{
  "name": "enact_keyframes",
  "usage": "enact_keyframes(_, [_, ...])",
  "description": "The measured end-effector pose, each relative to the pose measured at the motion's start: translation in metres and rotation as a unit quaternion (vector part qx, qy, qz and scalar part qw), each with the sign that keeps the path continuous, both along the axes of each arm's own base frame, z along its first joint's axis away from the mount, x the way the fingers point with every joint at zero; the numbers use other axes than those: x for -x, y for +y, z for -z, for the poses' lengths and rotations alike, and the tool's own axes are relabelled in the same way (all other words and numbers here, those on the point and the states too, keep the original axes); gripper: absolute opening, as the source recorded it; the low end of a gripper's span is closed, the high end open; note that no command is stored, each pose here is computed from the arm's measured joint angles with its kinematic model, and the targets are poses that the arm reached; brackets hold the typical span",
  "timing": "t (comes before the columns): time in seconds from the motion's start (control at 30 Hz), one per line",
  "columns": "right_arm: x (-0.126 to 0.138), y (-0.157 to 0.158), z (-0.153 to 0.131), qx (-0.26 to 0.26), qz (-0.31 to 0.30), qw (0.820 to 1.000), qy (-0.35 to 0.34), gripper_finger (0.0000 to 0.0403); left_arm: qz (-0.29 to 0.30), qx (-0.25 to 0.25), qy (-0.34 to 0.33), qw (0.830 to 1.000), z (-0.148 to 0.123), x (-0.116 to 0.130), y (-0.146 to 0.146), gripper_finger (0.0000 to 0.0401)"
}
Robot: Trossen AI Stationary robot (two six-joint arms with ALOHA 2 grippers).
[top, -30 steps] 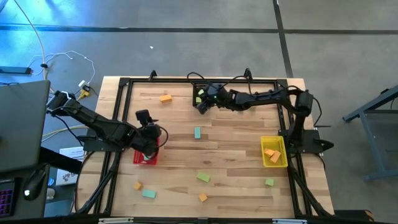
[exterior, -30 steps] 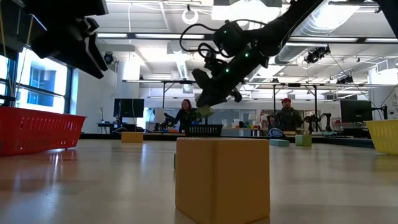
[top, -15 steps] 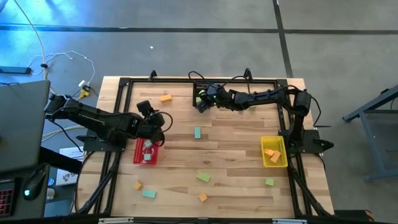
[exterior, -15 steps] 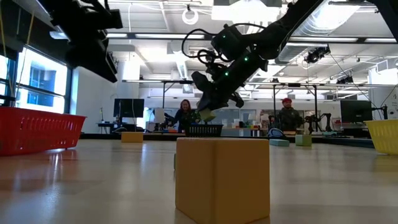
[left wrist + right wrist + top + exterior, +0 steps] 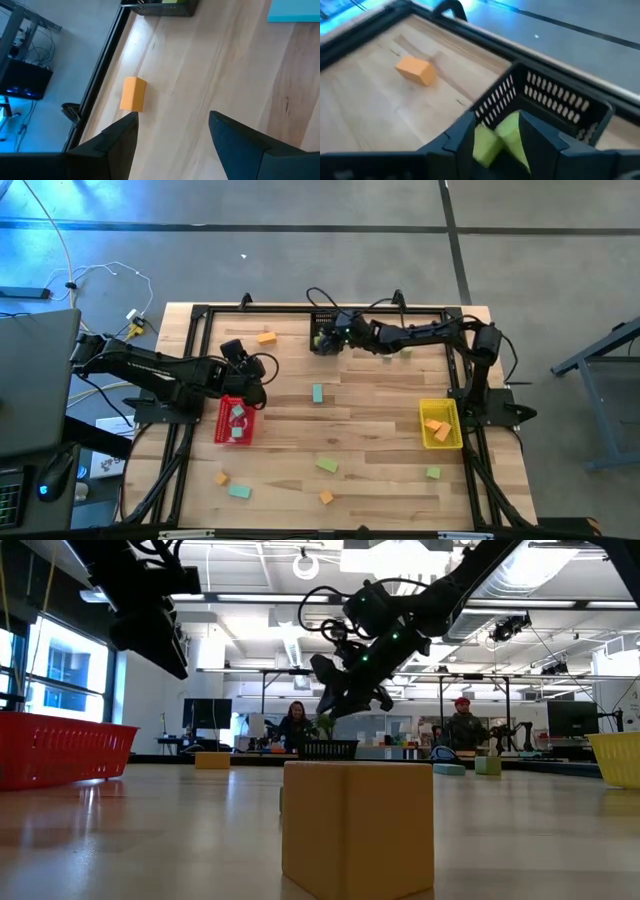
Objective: Sort & place blocks by color
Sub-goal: Put the blue block into the red bin
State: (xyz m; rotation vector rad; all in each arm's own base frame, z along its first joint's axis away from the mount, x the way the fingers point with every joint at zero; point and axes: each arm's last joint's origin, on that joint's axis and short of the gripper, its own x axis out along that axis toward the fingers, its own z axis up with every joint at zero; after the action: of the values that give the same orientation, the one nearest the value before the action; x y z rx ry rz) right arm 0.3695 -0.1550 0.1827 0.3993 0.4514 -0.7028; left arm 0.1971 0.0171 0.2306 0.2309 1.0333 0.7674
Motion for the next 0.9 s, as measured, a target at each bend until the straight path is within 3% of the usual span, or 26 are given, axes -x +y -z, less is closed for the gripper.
enact_keyframes(0.43, [0.023,-0.002,-0.051,0.018,-0.041,0.999,-0.023,0.0142,0.015,0.038,0.001,0.999,0.001,-0.001,-0.002,0.0227])
enact_keyframes(0.7, [0.058,-0.009,-0.068,-0.048,0.016,0.999,0.019,0.0142,0.016,0.039,0.000,0.999,0.001,-0.001,-0.002,0.0227])
enact_keyframes(0.9, [0.079,-0.016,-0.060,-0.110,0.045,0.990,0.081,0.0142,0.016,0.039,0.001,0.999,0.002,0.000,-0.002,0.0227])
